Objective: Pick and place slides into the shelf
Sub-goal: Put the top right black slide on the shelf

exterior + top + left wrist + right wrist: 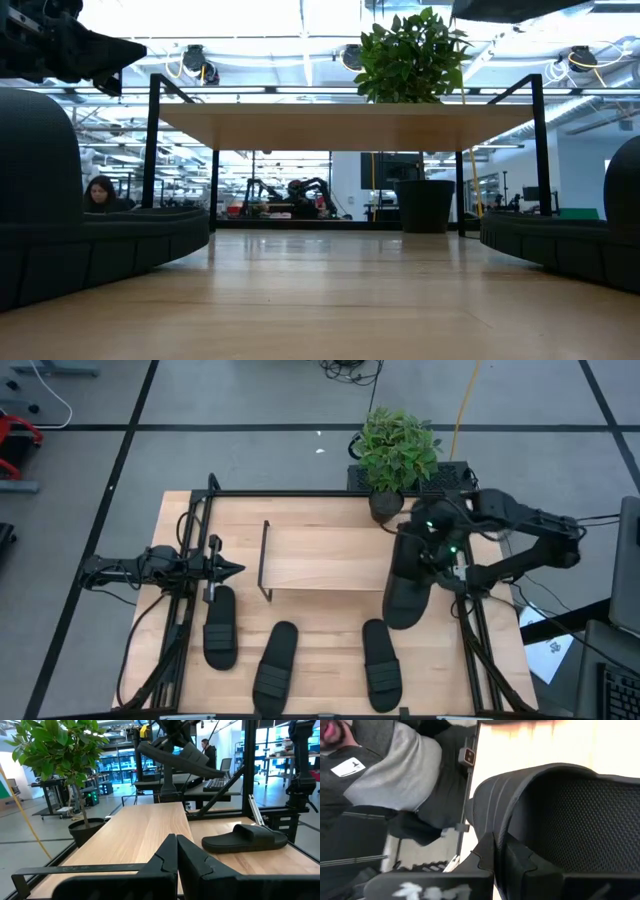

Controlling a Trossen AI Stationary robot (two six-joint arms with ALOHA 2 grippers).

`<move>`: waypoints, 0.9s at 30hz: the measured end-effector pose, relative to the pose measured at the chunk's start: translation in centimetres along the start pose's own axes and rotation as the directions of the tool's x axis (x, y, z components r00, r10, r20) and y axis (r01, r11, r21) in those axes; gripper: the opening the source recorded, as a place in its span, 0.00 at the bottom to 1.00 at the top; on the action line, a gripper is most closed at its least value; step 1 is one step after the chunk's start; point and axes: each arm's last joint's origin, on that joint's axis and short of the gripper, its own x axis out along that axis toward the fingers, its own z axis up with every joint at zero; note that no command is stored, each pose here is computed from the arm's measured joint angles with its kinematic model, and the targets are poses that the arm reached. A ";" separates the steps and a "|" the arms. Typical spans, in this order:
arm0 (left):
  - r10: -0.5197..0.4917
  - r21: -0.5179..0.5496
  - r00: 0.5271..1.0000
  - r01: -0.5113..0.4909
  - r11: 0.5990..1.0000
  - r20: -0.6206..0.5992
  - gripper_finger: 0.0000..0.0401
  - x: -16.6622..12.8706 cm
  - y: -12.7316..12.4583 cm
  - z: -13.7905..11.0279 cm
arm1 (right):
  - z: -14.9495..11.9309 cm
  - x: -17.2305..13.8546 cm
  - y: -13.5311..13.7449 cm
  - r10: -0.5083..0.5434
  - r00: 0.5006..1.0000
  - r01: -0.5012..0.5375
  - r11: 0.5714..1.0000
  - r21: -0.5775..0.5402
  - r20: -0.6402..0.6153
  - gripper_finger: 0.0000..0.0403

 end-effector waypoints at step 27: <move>-0.004 0.045 0.999 0.006 0.999 -0.044 0.00 0.0 0.0 -0.4 | 8.1 3.0 -10.1 0.066 0.988 -0.082 0.990 -0.112 -0.141 0.00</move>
